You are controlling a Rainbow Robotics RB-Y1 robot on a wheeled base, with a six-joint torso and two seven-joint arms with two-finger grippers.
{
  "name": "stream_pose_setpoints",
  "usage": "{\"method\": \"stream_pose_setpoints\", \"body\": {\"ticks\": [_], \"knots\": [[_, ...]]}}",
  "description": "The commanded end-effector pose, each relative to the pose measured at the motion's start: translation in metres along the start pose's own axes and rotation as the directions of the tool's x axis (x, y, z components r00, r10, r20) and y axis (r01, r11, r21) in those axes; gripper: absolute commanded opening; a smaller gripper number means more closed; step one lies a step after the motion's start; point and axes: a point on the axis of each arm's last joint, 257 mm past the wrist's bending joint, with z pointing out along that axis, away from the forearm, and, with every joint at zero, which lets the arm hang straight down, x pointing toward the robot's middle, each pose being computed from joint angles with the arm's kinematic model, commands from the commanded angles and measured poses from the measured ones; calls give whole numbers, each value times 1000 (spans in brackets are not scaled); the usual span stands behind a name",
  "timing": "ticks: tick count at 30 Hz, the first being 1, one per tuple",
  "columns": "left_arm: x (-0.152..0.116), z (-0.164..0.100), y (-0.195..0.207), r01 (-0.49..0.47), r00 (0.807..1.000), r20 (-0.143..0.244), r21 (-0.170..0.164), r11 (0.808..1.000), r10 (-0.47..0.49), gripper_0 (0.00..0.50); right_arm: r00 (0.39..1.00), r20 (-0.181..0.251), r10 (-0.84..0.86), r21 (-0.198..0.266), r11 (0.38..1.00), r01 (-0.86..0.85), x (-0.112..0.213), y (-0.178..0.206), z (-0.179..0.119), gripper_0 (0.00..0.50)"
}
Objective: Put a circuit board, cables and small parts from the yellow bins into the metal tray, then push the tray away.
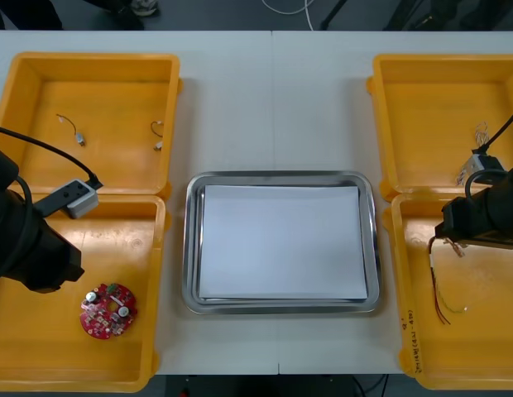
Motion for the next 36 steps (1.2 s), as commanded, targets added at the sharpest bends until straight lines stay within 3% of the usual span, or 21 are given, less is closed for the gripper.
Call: {"method": "stream_pose_setpoints", "body": {"ticks": [1, 6, 13, 20, 29, 36], "knots": [[-15, -3, 4, -140, 989, 33, -65, 988, 143, 500, 999, 28, 17, -13, 1000, -17, -5, 12, 14, 500], [-22, 9, -1, -154, 986, 48, -70, 986, 157, 500, 998, 51, 26, -5, 1000, -26, -4, 8, 24, 500], [-27, 31, -6, -149, 986, 65, -35, 988, 151, 500, 997, 70, 32, 14, 999, -33, 1, 0, 36, 500], [-27, 42, -7, -162, 984, 60, -55, 985, 165, 500, 996, 82, 27, 44, 999, -31, 8, -5, 48, 500], [-27, 57, -6, -141, 987, 74, -33, 989, 143, 500, 994, 84, 67, 39, 997, -71, 14, 2, 57, 500], [-26, 68, -3, -150, 985, 72, -64, 987, 155, 500, 994, 77, 81, 42, 996, -84, 22, 3, 64, 500]]}}
